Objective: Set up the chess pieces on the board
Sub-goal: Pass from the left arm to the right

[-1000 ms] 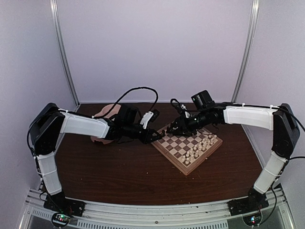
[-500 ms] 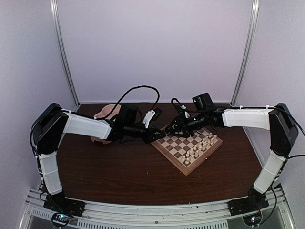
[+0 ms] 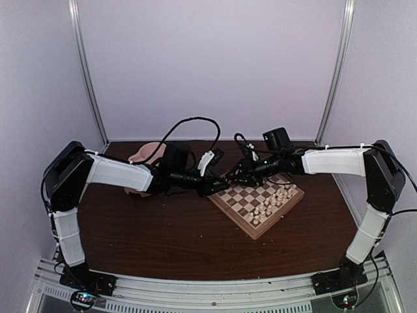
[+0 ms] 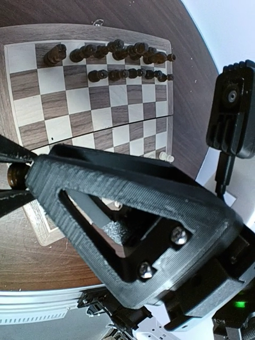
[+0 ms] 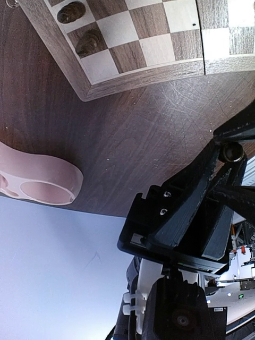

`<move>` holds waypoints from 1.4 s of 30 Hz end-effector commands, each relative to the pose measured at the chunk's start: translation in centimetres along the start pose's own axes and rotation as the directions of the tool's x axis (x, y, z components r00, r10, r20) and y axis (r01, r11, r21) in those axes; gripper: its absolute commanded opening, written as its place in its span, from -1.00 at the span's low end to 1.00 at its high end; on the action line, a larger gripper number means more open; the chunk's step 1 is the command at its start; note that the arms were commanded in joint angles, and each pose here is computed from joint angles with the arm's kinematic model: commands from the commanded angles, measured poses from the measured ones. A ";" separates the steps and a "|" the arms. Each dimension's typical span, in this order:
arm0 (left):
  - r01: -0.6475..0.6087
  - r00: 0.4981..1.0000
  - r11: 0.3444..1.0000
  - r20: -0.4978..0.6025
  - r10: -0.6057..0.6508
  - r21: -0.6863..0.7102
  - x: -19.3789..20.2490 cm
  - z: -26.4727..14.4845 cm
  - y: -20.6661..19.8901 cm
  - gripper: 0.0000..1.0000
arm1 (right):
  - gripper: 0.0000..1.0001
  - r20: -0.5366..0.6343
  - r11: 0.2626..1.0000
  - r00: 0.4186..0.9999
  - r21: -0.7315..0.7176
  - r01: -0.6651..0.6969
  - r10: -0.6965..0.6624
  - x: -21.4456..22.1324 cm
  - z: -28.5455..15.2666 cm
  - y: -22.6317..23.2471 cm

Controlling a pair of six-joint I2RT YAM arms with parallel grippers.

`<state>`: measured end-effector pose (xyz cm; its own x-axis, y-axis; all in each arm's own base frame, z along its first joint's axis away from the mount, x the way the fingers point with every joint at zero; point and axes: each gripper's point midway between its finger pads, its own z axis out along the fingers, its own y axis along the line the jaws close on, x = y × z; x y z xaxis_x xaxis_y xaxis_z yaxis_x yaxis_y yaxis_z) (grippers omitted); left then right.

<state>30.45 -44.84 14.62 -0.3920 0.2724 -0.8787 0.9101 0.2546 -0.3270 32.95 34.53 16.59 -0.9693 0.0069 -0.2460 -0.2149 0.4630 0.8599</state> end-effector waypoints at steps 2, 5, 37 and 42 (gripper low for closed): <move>-0.041 0.999 0.999 0.029 0.041 -0.015 -0.9 0.3 0.1 -0.69 | -0.41 0.000 1.000 1.000 -0.016 -0.014 0.014 -0.2 0.1 -0.3; -0.040 0.999 0.999 0.029 0.040 -0.025 -0.9 0.2 0.2 -0.68 | -0.41 -0.011 1.000 1.000 0.002 -0.020 0.020 0.2 0.2 -0.9; -0.076 0.997 0.993 0.018 0.077 -0.085 -1.3 -1.8 0.0 -0.14 | -0.87 -0.023 0.985 0.994 0.138 0.107 -0.105 0.3 -1.2 -2.3; -0.078 0.997 0.975 -0.020 0.076 -0.208 -2.6 -4.5 0.4 0.02 | -0.87 -0.049 0.918 0.969 0.313 0.245 -0.242 0.1 -2.8 -4.4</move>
<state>30.67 -42.86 14.49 -0.3787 0.3170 -0.8695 0.8993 0.3482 -0.2647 32.72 32.44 13.60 -0.9528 -0.0707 -0.2951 -0.2774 0.5969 0.7528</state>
